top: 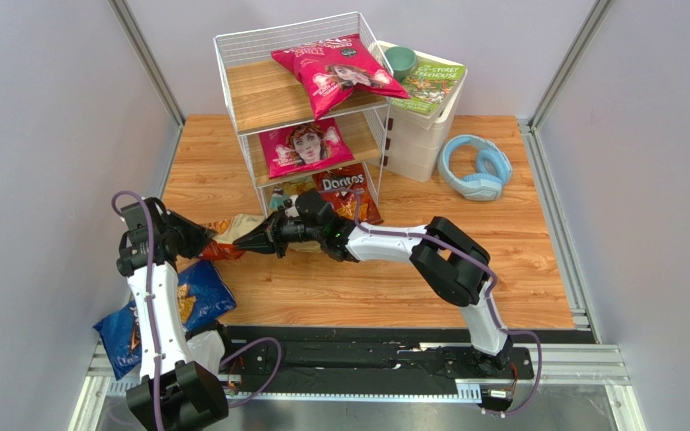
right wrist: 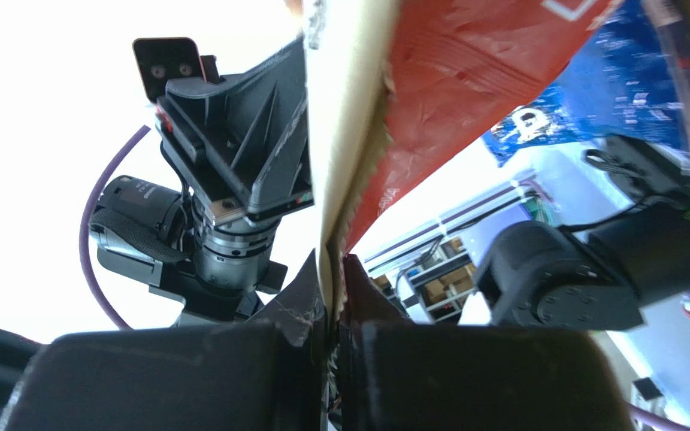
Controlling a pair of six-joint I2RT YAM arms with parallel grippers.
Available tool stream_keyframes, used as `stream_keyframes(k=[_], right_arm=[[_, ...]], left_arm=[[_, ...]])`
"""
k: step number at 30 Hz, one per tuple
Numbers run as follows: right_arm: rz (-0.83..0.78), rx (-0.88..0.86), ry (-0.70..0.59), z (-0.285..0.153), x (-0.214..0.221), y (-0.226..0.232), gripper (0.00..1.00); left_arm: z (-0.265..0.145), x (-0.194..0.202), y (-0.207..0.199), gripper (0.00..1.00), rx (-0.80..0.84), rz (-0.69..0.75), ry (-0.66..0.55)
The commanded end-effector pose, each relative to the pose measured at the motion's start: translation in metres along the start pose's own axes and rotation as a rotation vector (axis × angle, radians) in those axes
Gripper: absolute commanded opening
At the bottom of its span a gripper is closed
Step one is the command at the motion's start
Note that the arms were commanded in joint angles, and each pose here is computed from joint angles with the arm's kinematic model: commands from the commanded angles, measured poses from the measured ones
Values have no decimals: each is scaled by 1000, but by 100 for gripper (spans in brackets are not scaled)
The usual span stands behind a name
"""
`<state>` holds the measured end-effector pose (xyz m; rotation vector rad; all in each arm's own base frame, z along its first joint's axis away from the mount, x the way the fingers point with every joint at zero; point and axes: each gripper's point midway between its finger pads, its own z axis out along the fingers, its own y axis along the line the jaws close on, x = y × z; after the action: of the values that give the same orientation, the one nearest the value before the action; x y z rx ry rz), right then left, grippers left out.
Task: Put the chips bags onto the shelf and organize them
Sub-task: Pick up the potato chip from the center of the board.
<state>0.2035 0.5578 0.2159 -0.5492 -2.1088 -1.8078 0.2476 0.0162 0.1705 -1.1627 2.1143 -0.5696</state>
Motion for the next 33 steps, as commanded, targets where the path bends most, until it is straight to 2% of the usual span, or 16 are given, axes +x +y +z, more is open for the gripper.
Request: stream_keyframes(k=[1,3,5,6,8,9,11,14,19,23,30,33], right_arm=[[29,-115,166,8,54,40,0],[24,-126,183,7,58,42,0],[33,-150,202,4,61,46,3],[44,-149,200,2,58,40,16],[59,-163,209,-3,58,41,25],[68,-149,201,-5,55,33,36],[67,-132,184,-9,49,27,41],[58,-115,160,-20,45,23,51],[52,-106,124,-29,30,22,57],[43,-127,87,-42,17,33,57],[10,-142,-27,-63,-37,46,60],[-4,-124,-23,-56,-48,46,60]], left_arm=[[-10,-32,-29,10,76,43,-122],[-10,-36,-34,1,99,66,-131],[-10,-39,-40,0,124,113,-133],[-10,-37,-44,0,150,138,-117],[-12,-38,-46,0,156,207,-109],[-10,-36,-46,0,159,227,-83],[-10,-33,-44,0,160,279,-53],[-5,-25,-35,0,149,284,3],[-5,-19,-27,0,155,291,6],[-4,-16,-25,0,155,312,23],[-5,-7,-25,0,203,353,23],[-4,-4,-25,0,221,359,25]])
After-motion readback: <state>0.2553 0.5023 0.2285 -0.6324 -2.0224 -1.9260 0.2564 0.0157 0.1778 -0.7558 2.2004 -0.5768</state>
